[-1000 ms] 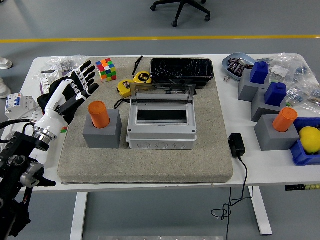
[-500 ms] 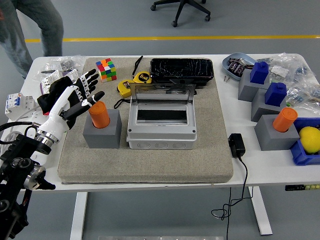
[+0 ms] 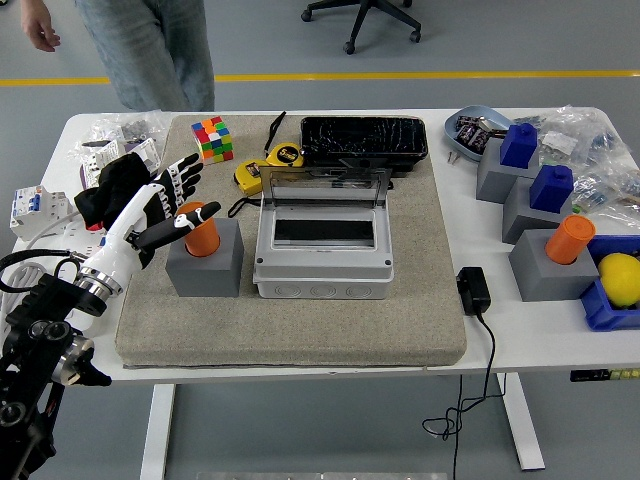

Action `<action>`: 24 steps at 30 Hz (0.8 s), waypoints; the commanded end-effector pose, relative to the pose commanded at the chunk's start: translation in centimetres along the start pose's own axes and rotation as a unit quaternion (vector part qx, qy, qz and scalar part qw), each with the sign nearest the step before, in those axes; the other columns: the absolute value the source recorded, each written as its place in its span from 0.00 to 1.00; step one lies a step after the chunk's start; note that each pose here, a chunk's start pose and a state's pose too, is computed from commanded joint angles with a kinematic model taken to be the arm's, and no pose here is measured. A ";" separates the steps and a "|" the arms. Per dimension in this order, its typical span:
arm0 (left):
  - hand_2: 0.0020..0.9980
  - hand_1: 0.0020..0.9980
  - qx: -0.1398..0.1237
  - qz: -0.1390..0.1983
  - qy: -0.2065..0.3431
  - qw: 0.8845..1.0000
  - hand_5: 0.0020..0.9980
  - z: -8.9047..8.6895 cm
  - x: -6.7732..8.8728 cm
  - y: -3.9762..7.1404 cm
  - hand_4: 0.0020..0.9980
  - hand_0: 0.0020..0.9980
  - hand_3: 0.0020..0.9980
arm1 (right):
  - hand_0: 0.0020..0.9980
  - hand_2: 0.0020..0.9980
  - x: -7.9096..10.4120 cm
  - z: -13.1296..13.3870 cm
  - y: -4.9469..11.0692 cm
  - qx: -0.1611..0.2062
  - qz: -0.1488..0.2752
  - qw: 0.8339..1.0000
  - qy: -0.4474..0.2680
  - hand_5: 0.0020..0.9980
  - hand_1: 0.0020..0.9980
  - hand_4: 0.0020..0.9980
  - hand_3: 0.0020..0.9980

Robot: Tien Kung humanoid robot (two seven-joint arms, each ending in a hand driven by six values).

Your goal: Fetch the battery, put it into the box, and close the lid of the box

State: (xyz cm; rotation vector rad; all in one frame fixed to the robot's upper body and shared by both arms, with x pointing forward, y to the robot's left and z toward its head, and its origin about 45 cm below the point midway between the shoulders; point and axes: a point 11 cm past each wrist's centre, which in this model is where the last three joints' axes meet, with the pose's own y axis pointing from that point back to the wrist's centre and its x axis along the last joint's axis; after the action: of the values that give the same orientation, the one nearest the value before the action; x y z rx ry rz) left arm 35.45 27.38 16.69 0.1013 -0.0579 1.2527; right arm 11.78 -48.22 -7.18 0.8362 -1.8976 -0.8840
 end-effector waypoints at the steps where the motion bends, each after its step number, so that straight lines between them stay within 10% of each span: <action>1: 1.00 1.00 0.001 -0.002 0.002 1.000 0.42 -0.1 -0.2 0.0 1.00 1.00 1.00 | 0.81 0.75 0.0 0.0 0.0 0.000 0.000 1.000 0.000 1.00 0.75 1.00 0.80; 24: 1.00 1.00 0.012 -0.001 0.005 1.000 0.26 -1.1 -0.7 -0.6 1.00 1.00 1.00 | 0.81 0.75 -0.1 -0.2 0.0 0.001 -0.001 1.000 -0.004 1.00 0.75 1.00 0.80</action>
State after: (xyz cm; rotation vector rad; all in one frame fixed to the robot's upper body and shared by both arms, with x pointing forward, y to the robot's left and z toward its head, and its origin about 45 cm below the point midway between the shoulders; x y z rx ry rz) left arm 35.76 26.62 15.52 0.1165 -0.0341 1.2521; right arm 11.94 -48.20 -7.14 0.8372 -1.9047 -0.8867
